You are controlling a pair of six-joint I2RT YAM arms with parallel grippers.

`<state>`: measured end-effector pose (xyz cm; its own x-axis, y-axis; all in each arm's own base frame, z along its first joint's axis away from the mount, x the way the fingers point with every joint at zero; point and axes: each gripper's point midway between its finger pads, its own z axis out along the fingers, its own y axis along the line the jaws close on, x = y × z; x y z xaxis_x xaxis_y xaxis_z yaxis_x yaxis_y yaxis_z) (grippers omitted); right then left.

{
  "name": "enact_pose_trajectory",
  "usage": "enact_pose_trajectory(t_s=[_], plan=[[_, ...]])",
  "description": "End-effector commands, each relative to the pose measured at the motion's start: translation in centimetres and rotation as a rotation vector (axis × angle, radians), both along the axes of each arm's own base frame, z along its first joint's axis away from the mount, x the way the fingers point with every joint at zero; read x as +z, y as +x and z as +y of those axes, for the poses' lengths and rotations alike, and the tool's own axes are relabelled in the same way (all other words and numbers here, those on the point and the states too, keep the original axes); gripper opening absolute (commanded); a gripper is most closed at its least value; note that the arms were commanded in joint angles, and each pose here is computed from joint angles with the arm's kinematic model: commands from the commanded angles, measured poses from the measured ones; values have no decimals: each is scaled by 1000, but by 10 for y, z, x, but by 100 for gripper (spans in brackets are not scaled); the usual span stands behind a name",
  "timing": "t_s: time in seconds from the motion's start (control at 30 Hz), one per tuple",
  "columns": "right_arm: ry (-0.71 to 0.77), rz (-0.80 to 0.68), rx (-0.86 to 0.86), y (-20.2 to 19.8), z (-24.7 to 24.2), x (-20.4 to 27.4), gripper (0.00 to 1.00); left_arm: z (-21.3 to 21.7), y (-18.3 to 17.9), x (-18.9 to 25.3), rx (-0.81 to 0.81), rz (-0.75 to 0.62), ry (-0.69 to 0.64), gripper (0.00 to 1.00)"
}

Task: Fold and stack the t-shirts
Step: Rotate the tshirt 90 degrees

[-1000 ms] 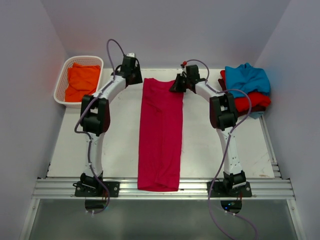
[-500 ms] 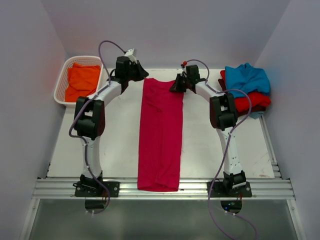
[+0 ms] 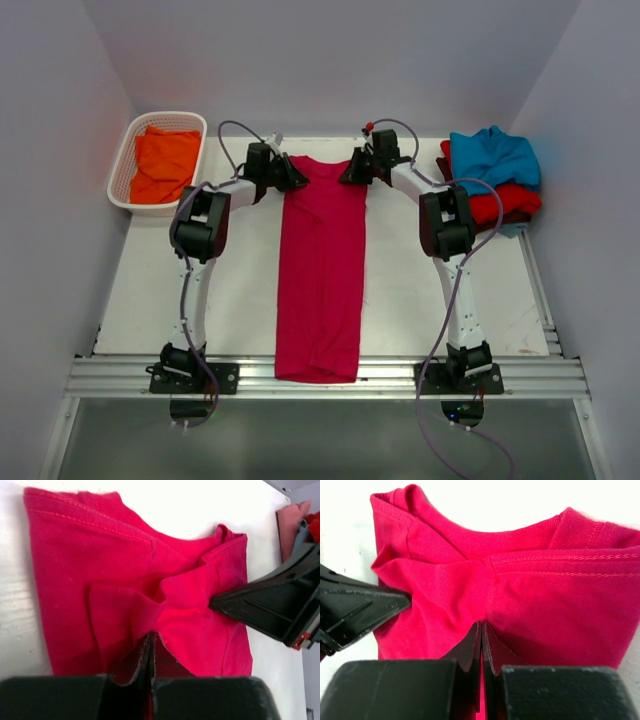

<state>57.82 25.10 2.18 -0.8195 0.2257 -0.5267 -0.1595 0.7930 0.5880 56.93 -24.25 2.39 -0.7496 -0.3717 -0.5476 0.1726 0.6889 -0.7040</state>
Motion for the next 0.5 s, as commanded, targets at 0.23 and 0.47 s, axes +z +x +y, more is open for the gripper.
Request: enact_pose_trajectory(t_s=[0.23,0.47], plan=[[-96,48,-19,-21,-31,-19,0,53,9,42,178,-129,77,0],[75,-340,-17,-8,-20,117,0,58,-13,218,164,-560,-9,27]])
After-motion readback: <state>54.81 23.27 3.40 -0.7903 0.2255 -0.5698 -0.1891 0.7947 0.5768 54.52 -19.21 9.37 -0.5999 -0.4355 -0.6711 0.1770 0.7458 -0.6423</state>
